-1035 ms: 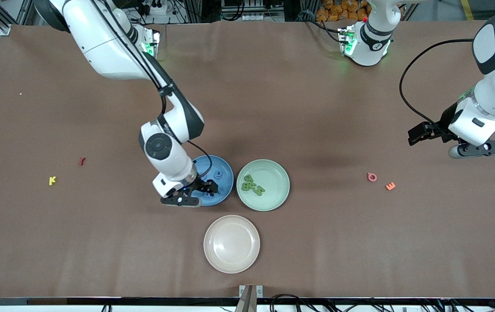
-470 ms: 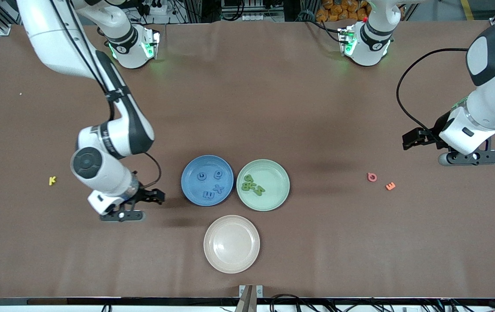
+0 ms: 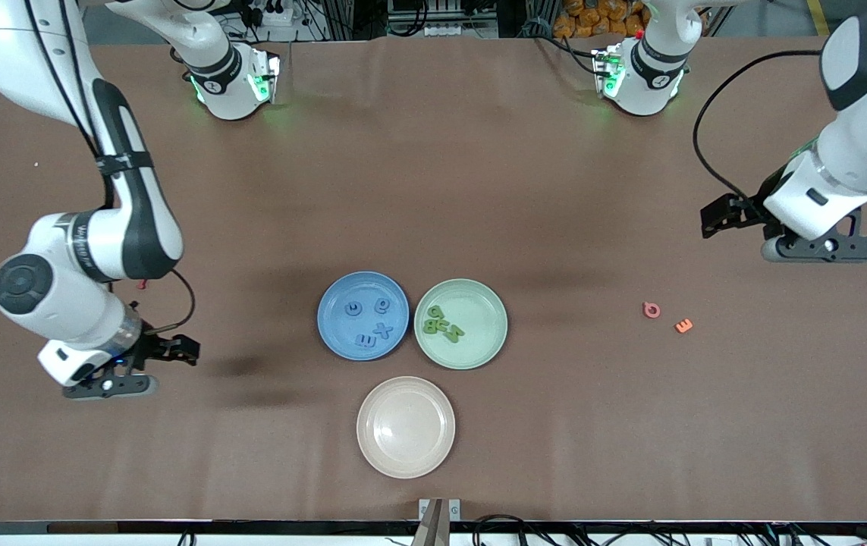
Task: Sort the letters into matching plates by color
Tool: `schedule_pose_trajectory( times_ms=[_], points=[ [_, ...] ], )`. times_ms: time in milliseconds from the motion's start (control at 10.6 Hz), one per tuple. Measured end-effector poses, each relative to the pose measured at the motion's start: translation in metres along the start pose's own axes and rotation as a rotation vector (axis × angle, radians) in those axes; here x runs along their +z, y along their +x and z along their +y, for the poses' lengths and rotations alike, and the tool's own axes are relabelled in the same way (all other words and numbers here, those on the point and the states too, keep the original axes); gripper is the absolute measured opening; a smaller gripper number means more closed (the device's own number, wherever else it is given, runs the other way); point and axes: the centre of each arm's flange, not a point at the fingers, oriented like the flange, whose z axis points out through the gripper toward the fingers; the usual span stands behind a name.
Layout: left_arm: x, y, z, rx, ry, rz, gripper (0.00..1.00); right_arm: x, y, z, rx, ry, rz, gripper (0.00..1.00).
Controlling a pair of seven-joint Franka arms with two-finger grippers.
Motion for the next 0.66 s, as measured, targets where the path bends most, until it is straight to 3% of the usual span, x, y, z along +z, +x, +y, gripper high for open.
schedule_pose_trajectory(
  times_ms=[376, 659],
  points=[
    [-0.056, -0.016, -0.015, -0.010, 0.002, 0.098, 1.00, -0.048, -0.008, 0.062, 0.030, -0.018, 0.018, 1.00],
    [-0.061, -0.015, -0.017, -0.003, 0.002, 0.107, 1.00, -0.104, -0.024, 0.090, 0.065, -0.016, 0.003, 1.00]
  ],
)
